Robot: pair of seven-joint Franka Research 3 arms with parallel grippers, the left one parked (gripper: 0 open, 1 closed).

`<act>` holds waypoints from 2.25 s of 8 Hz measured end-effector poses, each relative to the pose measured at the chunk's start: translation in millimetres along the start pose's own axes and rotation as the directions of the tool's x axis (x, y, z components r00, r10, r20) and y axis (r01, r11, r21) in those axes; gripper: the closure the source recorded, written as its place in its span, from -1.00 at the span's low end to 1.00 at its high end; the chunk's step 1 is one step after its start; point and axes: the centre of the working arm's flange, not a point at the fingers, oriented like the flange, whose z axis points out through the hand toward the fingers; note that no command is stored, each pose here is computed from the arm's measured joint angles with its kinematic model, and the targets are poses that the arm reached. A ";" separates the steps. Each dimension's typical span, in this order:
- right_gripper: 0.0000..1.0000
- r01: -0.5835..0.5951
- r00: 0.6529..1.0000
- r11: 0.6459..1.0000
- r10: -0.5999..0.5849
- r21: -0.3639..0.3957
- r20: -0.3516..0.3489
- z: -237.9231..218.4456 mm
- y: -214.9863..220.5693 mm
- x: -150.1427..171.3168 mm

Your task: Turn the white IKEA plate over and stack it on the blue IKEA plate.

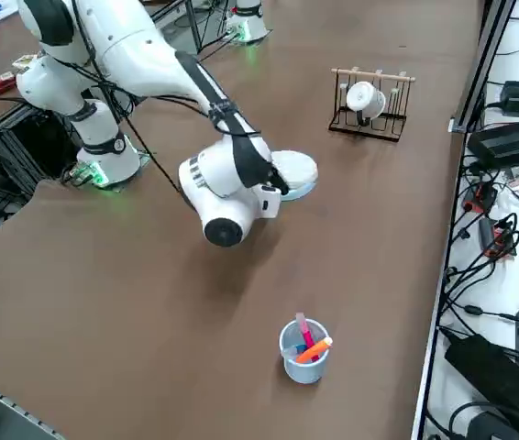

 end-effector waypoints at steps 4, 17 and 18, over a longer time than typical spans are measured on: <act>-1.00 0.029 0.976 0.983 0.012 -0.183 0.218 -83.3 -37.2 66.6; -1.00 -0.391 0.708 0.292 0.701 -0.873 -0.083 96.3 -51.0 151.2; -1.00 -0.394 0.707 0.281 0.701 -0.875 -0.093 93.9 -49.6 145.6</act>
